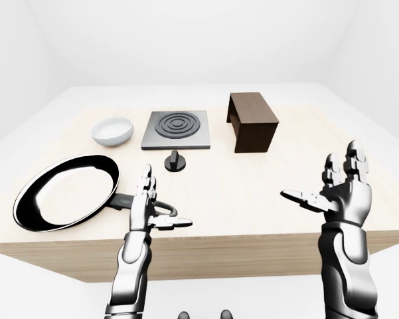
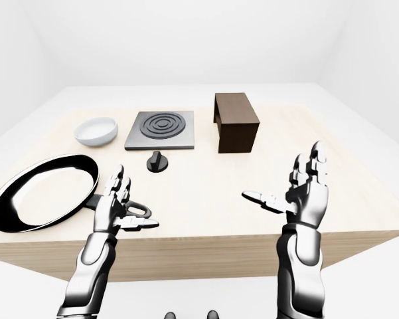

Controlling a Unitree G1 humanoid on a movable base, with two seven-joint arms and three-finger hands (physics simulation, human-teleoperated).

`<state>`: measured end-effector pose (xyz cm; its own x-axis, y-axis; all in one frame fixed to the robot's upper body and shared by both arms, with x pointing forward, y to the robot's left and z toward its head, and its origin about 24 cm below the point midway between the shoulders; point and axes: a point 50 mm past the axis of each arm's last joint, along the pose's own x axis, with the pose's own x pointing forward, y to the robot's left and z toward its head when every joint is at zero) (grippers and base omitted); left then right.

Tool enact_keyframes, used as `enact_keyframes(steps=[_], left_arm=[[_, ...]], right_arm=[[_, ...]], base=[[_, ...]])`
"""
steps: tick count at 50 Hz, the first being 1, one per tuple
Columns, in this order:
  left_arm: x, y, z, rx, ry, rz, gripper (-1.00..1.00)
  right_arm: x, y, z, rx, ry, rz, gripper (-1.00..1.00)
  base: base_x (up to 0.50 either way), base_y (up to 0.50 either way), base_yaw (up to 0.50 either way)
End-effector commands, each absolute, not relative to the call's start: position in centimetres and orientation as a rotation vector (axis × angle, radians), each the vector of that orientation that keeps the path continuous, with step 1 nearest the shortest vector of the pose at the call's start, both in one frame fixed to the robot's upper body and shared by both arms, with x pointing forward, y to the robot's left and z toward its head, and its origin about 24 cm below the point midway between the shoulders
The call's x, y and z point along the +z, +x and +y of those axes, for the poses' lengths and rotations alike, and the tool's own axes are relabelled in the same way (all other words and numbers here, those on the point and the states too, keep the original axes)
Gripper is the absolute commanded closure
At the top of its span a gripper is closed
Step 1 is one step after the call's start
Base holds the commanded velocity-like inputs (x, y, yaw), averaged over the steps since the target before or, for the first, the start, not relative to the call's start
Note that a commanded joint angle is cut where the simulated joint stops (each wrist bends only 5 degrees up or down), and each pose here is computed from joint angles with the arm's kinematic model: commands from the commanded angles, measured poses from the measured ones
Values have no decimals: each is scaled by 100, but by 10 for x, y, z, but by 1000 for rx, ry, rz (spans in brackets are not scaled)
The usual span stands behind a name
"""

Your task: Turn on the stove.

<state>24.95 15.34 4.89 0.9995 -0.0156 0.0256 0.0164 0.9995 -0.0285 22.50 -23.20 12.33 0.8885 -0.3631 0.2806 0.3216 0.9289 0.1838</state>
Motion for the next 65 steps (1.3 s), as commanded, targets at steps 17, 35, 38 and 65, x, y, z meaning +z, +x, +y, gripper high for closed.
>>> enact_keyframes(steps=[17,35,38,65], left_arm=[[49,248,152,-20,-25,-30,-100],[50,248,151,-24,-26,-32,-100],[49,248,150,-24,-25,-31,-100],[44,249,148,-41,-27,-17,-100]], right_arm=[[130,224,-237,-366,127,-346,-100],[132,223,-237,-362,125,-355,-100],[133,223,-237,-363,125,-358,-100],[134,219,-237,-359,131,-369,-100]], base=[[10,0,0],[34,0,0],[34,0,0],[28,0,0]])
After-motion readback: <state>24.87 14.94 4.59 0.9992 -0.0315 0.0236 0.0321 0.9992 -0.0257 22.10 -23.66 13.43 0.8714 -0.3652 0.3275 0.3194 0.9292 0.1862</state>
